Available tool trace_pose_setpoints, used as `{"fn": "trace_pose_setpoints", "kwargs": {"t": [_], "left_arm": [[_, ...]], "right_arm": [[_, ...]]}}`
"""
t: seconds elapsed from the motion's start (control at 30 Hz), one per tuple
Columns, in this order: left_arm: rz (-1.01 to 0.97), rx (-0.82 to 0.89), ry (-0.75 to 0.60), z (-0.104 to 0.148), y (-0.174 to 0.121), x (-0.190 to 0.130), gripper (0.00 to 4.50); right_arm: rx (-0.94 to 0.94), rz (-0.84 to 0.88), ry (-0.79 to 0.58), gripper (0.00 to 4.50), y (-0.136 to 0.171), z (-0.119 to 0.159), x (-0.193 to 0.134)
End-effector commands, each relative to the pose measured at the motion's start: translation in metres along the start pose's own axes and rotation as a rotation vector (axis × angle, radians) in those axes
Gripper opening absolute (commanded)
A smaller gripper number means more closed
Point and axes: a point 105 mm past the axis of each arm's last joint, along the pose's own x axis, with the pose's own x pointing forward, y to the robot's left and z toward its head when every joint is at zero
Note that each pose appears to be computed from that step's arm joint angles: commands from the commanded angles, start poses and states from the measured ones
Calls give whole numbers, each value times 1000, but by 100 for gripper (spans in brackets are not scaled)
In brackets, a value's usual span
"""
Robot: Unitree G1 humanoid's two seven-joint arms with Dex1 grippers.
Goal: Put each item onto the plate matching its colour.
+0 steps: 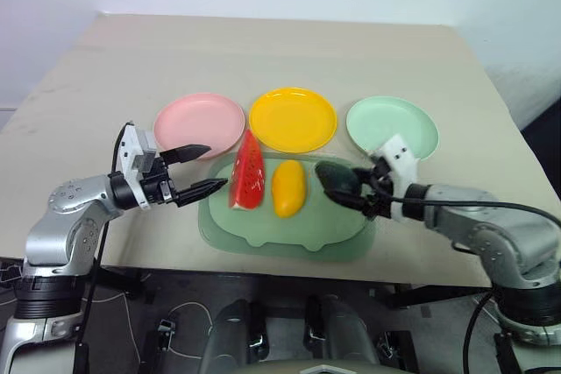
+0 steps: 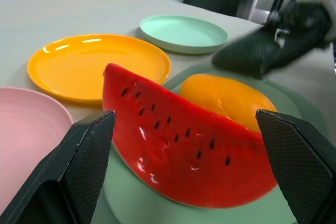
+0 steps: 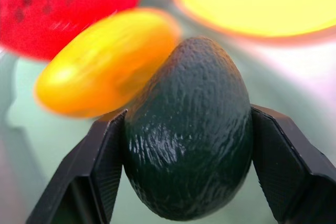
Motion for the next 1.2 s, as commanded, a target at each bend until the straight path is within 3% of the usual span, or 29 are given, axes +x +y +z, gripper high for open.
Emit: {"fn": "trace_pose_setpoints", "kwargs": {"t": [0.03,0.37,0.5,0.63,0.93,1.07,1.2], "left_arm": [[10,54,-21,13,0,-5,450],[32,56,-22,14,-3,-7,450],[41,59,-24,16,-3,-8,450],[55,58,-17,14,-3,-13,450],[63,55,-13,11,-2,-17,450],[63,57,-13,12,-1,-17,450],[57,58,-15,13,-1,-14,450]], "right_arm": [[-45,-134,-86,313,-36,27,-9],[-102,-473,29,313,-137,14,18],[-81,-521,54,313,-154,9,22],[-63,-472,18,440,-149,15,25],[-111,-376,-63,446,-121,43,6],[-57,-270,-82,446,-89,53,-3],[-21,-142,-28,446,-45,44,2]]}}
